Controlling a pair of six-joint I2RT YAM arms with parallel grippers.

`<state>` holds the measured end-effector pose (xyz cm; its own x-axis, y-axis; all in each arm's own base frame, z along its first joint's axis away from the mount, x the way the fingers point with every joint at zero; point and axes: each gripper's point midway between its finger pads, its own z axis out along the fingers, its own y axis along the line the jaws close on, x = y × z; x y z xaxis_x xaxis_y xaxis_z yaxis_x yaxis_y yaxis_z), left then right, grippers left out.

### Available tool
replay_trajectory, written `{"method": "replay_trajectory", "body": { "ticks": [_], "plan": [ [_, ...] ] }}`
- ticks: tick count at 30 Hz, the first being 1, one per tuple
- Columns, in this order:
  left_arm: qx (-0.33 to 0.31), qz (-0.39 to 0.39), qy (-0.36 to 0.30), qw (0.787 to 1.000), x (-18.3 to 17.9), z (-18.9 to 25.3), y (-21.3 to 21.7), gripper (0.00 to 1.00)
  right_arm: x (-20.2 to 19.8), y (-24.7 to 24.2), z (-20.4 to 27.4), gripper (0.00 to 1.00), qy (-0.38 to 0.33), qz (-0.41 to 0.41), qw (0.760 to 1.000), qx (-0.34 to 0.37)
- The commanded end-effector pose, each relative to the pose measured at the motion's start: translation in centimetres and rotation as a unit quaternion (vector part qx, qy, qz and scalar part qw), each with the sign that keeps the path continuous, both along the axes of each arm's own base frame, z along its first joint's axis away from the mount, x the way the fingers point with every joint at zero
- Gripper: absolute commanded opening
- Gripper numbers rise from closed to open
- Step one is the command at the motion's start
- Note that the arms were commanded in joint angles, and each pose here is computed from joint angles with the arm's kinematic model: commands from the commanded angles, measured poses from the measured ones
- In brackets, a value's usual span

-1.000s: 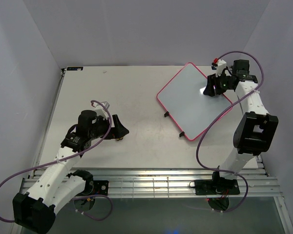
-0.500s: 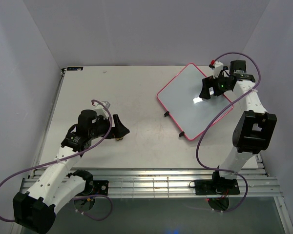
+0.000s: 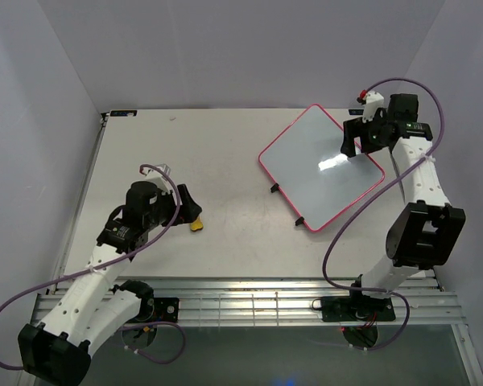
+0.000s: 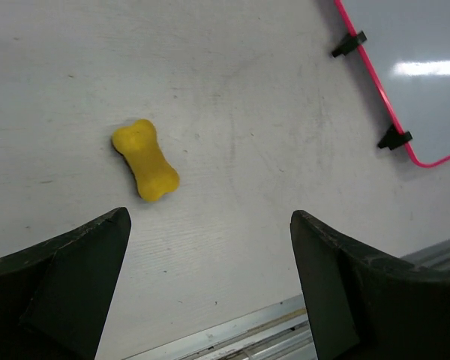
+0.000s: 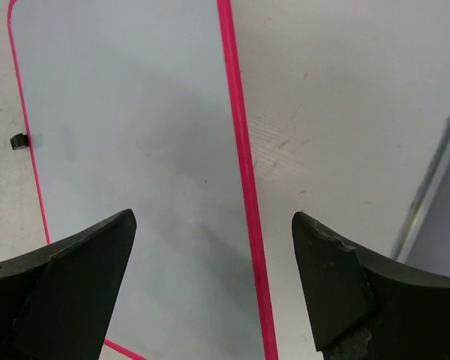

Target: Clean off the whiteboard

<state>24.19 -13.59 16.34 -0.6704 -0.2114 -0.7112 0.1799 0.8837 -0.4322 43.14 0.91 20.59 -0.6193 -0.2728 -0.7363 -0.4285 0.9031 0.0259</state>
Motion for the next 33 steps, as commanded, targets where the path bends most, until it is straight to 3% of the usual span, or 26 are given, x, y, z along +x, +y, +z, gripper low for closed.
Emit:
{"method": "replay_trajectory", "body": {
  "ticks": [1,7,12,13,15,20,26,33],
  "plan": [
    [0.042,0.085,-0.056,0.994,1.6,3.5,3.3,0.98,-0.1,-1.9,4.0,0.9,-0.054,-0.064,0.996,-0.027],
    [0.072,0.144,-0.091,0.983,2.5,7.5,5.6,0.98,-1.7,-4.6,9.5,0.9,-0.115,-0.193,0.974,-0.028],
    [0.071,0.17,-0.14,0.973,2.9,13.0,6.7,0.98,-6.6,-1.6,16.4,0.9,-0.231,-0.212,0.944,0.101],
    [0.071,0.173,-0.144,0.972,3.0,13.5,6.8,0.98,-7.7,-0.7,14.3,0.9,-0.213,-0.217,0.943,0.138],
    [0.072,0.181,-0.152,0.969,3.3,14.5,7.1,0.98,-10.5,0.5,15.8,0.9,-0.247,-0.203,0.935,0.155],
    [0.092,0.188,-0.167,0.964,2.9,16.3,8.0,0.98,-15.3,-0.3,12.6,0.9,-0.203,-0.212,0.951,0.095],
    [0.144,0.223,-0.21,0.941,-0.3,20.0,11.7,0.98,-20.2,0.1,9.4,0.9,-0.185,-0.211,0.956,0.082],
    [0.132,0.211,-0.238,0.939,-2.6,20.8,12.2,0.98,-23.1,0.1,8.1,0.9,-0.202,-0.206,0.956,0.06]
  ]
}}
